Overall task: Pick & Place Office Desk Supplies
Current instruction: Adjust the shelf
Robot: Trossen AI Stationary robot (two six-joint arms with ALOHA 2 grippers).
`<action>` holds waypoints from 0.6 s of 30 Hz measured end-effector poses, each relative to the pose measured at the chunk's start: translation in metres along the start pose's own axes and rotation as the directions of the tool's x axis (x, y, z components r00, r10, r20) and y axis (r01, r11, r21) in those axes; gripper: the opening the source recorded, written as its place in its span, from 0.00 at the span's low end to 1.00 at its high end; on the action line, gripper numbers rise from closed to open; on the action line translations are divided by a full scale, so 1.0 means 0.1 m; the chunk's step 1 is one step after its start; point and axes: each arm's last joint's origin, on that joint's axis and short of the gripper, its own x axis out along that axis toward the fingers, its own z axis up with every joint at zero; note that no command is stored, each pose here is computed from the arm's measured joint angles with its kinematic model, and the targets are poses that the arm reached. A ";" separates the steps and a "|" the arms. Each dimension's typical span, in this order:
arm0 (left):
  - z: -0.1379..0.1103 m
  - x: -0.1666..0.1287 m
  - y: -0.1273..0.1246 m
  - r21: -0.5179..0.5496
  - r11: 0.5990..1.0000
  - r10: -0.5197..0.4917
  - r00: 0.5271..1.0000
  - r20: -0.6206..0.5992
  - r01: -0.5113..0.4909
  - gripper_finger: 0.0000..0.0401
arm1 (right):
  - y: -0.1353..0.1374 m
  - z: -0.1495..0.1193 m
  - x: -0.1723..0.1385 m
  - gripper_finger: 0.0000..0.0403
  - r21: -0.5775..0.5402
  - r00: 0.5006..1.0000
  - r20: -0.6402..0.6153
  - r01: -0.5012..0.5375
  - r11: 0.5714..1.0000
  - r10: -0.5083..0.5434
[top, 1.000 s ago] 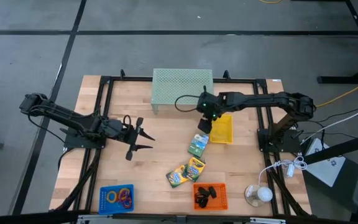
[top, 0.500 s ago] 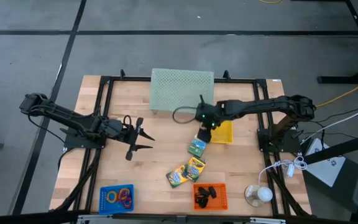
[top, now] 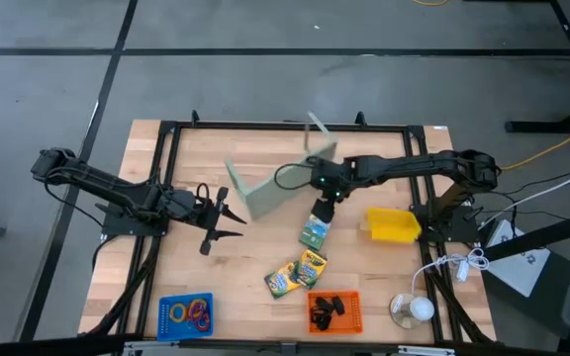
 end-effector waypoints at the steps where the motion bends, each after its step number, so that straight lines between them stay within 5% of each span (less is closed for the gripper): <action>1: 0.00 0.00 0.00 0.000 1.000 0.000 1.000 0.000 0.000 0.36 | 0.01 0.01 -0.01 0.63 -0.007 1.000 0.004 -0.009 1.000 0.009; 18: 0.00 0.00 0.00 0.001 1.000 -0.002 1.000 0.000 0.002 0.36 | 0.07 0.12 -0.10 0.63 -0.053 0.998 0.049 -0.033 0.998 0.036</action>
